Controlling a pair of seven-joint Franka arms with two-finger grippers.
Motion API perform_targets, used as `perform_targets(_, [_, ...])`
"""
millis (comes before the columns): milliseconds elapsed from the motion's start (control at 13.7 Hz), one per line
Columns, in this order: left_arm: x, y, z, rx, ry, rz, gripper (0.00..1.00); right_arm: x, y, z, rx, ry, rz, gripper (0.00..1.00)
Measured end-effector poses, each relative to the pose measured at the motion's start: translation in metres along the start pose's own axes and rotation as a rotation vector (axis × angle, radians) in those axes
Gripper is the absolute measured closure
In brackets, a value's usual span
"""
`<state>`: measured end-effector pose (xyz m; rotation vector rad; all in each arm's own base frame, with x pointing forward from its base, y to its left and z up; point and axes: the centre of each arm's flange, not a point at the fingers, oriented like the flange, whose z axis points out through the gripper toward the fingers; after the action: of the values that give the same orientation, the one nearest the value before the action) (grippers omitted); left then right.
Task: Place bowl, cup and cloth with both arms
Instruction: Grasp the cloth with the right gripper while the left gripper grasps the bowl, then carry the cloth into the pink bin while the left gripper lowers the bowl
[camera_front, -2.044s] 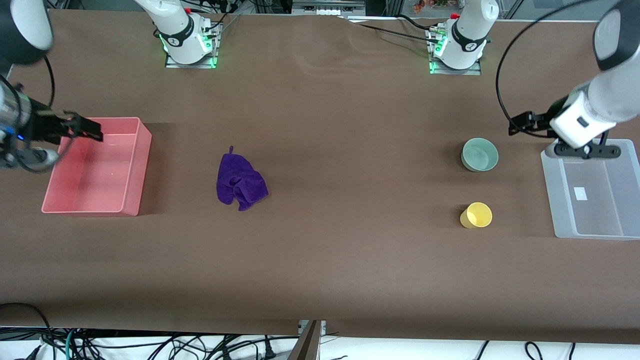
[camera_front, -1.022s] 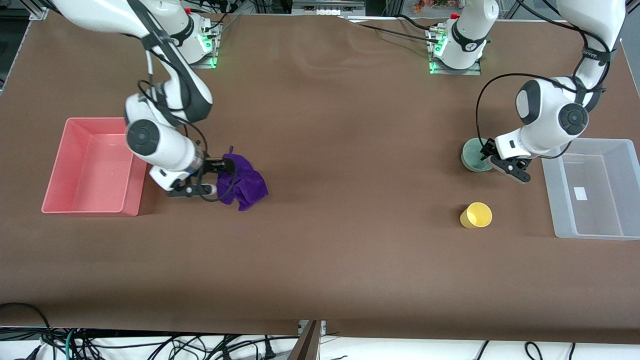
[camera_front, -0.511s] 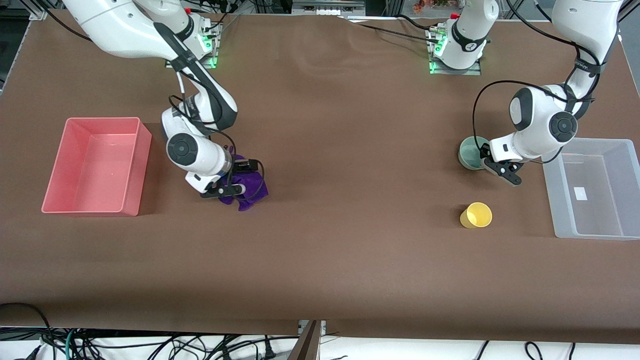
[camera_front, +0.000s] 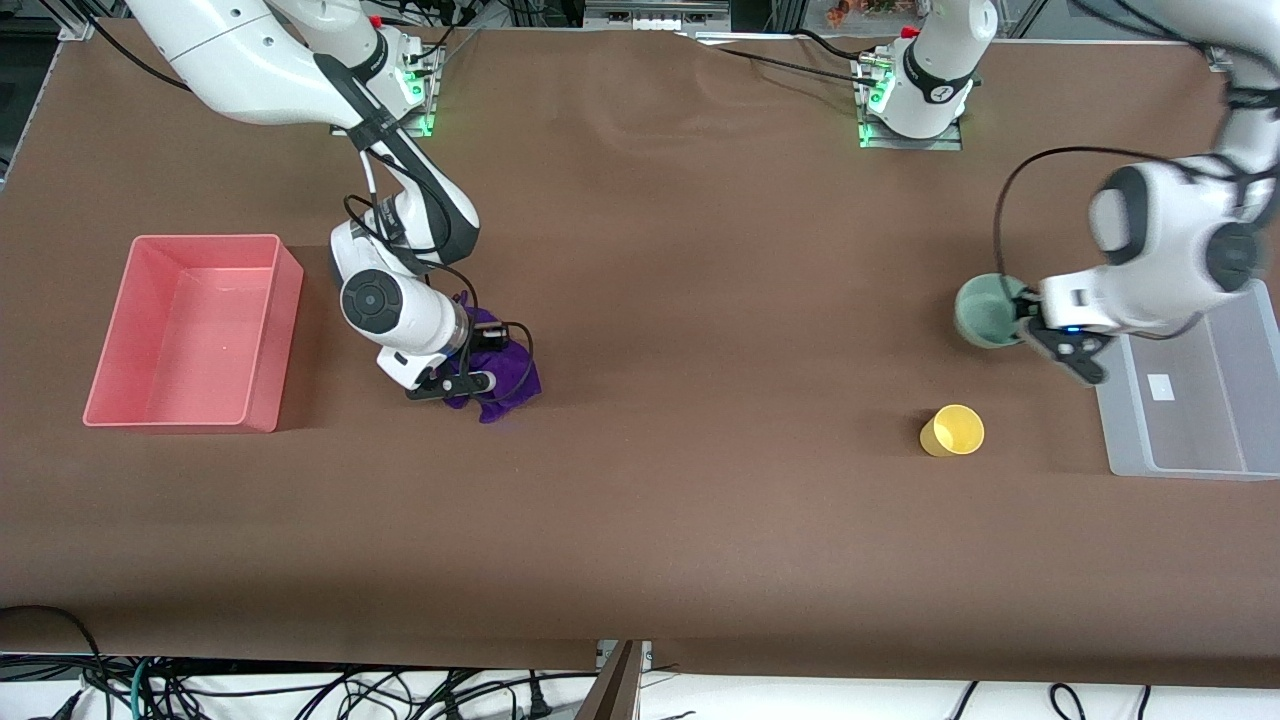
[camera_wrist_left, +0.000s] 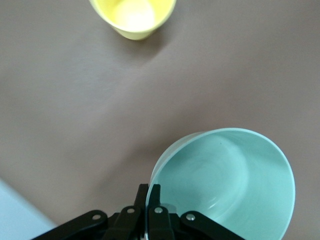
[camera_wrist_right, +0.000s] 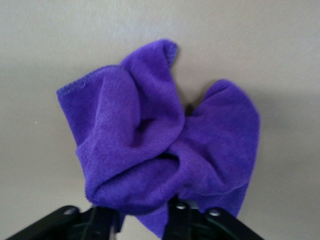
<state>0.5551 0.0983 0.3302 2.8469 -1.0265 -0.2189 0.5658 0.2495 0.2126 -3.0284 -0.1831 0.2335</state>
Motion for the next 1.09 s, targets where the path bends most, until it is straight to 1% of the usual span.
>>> perform_targets(73, [-0.007,-0.017,-0.033,0.000,-0.004,0.000,0.97,0.004,0.002,-0.007,-0.003,0.006,0.003,0.79])
perform_targets(219, [-0.037,-0.057,-0.080,0.061,-0.020,-0.002,0.97,0.014,0.006,-0.032,-0.024,-0.012,0.009,0.98])
perform_targets(292, [-0.057,-0.080,-0.092,0.088,-0.026,-0.018,0.97,0.019,0.009,-0.051,-0.048,-0.025,0.005,0.98])
perform_targets(365, [-0.078,-0.102,-0.094,0.096,-0.025,-0.041,0.97,0.023,0.011,-0.071,-0.075,-0.036,-0.001,0.98])
perform_targets(438, [-0.099,-0.126,-0.087,0.089,-0.026,-0.068,0.97,0.026,0.012,-0.093,-0.100,-0.046,-0.003,0.98])
perform_targets(511, [-0.119,-0.149,-0.073,0.078,-0.024,-0.099,0.97,0.027,0.013,-0.115,-0.117,-0.056,-0.007,0.98])
perform_targets(657, [-0.149,-0.195,-0.030,0.094,0.000,-0.143,0.97,0.026,0.016,-0.155,-0.140,-0.083,-0.036,0.98])
perform_targets(730, [-0.161,-0.212,-0.004,0.097,0.009,-0.158,0.97,0.025,0.021,-0.175,-0.152,-0.102,-0.051,0.98])
perform_targets(876, [-0.180,-0.233,0.047,0.072,0.012,-0.188,0.97,0.019,0.045,-0.220,-0.178,-0.157,-0.092,0.98])
perform_targets(1022, [-0.187,-0.246,0.086,0.067,0.025,-0.201,0.96,0.009,0.095,-0.265,-0.191,-0.229,-0.152,0.98])
perform_targets(1095, [-0.185,-0.248,0.097,0.066,0.029,-0.200,0.93,0.005,0.133,-0.286,-0.188,-0.255,-0.186,0.98])
